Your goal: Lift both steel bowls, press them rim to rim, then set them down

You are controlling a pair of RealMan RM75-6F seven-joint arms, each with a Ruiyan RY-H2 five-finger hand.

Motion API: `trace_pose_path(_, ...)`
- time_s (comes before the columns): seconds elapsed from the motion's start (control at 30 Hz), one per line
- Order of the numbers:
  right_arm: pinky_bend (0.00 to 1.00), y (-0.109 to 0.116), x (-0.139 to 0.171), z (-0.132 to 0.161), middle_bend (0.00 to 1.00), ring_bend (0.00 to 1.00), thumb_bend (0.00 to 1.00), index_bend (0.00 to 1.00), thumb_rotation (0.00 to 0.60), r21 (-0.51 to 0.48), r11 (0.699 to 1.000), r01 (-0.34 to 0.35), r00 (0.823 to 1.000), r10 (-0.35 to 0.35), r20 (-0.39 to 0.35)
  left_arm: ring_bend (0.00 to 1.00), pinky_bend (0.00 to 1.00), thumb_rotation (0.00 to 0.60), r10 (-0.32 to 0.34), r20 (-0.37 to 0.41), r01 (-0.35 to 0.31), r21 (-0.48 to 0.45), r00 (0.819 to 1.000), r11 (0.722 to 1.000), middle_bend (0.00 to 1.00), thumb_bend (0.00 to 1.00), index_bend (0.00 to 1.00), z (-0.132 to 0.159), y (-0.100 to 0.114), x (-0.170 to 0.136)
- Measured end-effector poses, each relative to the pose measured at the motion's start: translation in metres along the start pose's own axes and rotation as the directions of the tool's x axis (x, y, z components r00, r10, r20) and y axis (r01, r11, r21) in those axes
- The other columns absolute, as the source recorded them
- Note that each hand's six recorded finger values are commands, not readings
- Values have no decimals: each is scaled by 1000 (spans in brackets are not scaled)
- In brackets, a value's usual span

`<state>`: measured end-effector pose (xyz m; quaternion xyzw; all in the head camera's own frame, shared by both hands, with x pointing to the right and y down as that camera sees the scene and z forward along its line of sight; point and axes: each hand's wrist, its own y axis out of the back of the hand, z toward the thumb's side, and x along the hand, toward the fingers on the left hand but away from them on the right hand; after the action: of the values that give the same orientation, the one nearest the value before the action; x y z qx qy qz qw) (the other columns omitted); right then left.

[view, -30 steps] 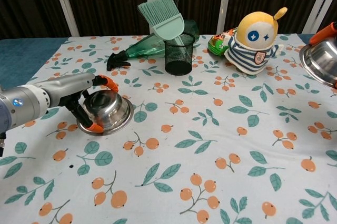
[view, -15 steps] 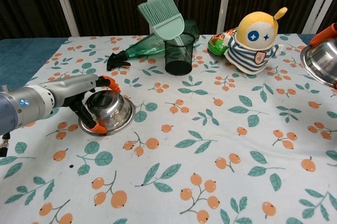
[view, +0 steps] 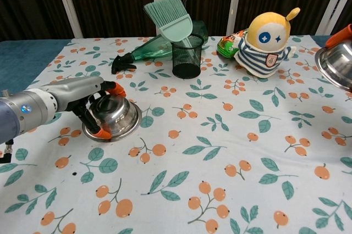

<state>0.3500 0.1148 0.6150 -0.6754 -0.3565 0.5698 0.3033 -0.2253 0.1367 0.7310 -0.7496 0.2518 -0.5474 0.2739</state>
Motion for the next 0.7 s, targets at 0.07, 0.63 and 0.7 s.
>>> trace_pose_path(0.07,188,0,0,1,261,353,68,307,600,2,1000,1,1000,-1,-2,254,431,600,10,0,-10,-6,1000,1000,365,69,455,1,2,0)
trace_pose_path(0.63,188,13,-2,27,261,353,69,307,600,-8,1000,21,997,-21,-69,259,435,600,82,35,-63,-372,996,926,319,71,436,16,38,-17)
trace_pose_path(0.7,188,16,-5,34,261,353,69,307,600,-34,999,22,996,-25,-87,255,433,600,98,41,-66,-485,994,872,316,71,437,17,47,-21)
